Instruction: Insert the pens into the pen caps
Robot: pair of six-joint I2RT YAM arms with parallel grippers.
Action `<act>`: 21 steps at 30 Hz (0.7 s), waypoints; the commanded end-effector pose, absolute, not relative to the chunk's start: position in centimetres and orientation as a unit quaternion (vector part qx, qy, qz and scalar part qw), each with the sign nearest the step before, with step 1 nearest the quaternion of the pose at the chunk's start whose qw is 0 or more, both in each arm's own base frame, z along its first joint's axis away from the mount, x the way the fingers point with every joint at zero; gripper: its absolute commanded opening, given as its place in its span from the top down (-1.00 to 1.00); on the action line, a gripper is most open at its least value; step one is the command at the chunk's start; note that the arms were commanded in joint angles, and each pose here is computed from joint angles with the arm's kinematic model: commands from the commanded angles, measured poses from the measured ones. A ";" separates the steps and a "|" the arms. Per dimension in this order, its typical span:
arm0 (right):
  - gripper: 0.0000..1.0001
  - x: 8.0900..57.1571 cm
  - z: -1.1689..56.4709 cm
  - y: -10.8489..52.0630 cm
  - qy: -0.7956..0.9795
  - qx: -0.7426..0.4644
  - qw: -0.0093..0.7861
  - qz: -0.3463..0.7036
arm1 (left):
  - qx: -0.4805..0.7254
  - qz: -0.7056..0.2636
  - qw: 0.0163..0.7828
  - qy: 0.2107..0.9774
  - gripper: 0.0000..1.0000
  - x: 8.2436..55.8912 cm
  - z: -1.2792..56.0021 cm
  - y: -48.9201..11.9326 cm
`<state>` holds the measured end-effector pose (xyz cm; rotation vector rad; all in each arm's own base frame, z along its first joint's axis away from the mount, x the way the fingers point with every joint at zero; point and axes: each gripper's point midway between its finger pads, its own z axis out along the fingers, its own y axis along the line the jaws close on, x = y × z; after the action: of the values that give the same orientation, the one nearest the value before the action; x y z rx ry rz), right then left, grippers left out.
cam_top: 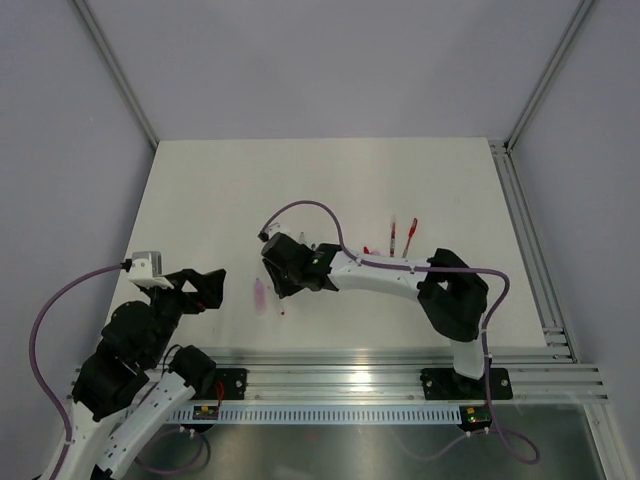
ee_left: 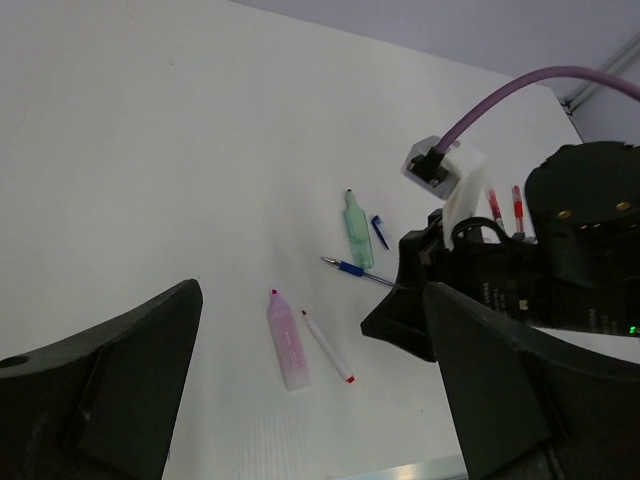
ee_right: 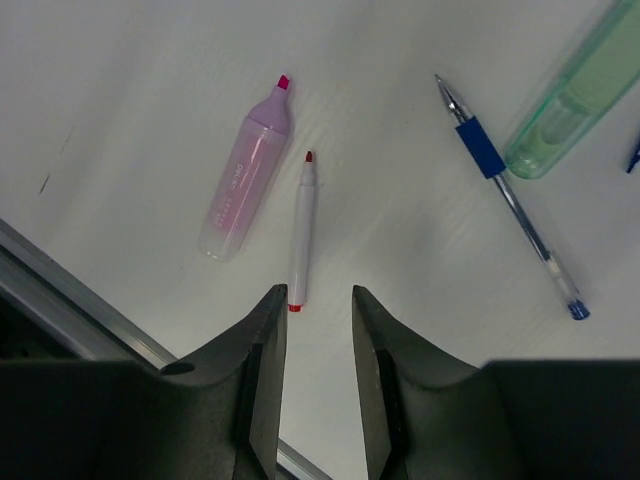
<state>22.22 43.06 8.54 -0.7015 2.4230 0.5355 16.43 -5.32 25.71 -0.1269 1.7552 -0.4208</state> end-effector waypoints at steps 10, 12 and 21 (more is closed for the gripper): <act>0.29 22.1 4.6 46.3 0.914 -0.290 0.262 0.108 | -0.086 -0.200 0.659 0.720 -0.91 15.8 28.4 -4.1; 0.30 22.2 3.6 46.2 0.916 -0.293 0.256 0.095 | -0.082 -0.199 0.657 0.723 -0.92 15.9 28.4 -4.2; 0.51 22.6 1.1 46.4 0.925 -0.278 0.249 0.074 | -0.070 -0.213 0.659 0.718 -0.92 15.6 28.5 -4.7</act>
<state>22.40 46.72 1.82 -0.7915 2.5087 0.2566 15.83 -4.47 26.49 -0.1680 1.7003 -0.4356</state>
